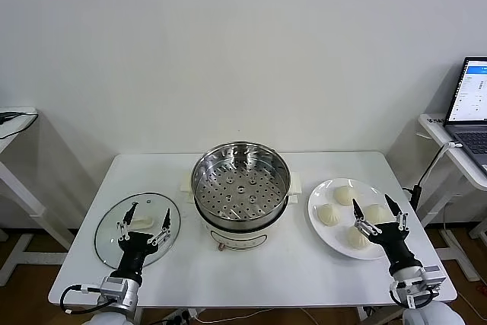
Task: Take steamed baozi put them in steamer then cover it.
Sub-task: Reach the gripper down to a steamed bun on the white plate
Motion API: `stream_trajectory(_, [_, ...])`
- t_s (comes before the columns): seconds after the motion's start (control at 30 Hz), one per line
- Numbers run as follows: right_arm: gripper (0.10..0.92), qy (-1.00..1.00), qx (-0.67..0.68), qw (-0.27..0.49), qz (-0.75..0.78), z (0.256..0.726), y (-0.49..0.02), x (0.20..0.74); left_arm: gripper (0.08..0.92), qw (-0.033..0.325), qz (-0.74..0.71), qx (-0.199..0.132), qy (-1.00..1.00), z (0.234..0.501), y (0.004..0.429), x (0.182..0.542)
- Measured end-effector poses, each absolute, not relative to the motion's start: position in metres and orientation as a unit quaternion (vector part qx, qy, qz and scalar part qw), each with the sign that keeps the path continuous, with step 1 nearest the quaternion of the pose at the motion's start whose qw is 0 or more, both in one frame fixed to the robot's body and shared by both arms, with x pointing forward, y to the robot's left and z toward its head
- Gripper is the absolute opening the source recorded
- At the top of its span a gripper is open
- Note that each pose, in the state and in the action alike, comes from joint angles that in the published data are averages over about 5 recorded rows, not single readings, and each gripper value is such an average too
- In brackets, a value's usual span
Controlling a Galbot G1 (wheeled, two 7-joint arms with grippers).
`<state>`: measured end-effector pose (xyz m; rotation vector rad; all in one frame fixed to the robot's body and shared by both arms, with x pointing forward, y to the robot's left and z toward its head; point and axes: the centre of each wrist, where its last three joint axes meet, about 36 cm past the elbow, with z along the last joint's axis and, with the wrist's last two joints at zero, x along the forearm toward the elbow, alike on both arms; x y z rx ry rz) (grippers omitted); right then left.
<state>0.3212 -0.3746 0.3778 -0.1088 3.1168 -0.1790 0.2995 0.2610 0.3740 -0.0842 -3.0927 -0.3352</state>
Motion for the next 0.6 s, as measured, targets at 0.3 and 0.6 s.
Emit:
stream_trajectory(0.3, [0.823, 0.984, -0.054, -0.016, -0.167, 0.393, -0.411, 0.36, 0.823, 0.008, -0.114, -0.034, -0.993, 0.378, 0.261, 0.301])
stream_trajectory(0.6, [0.823, 0.918, -0.152, -0.082, -0.356, 0.437, -0.458, 0.437, 0.823, 0.005, -0.116, -0.041, -0.992, 0.376, 0.256, 0.303])
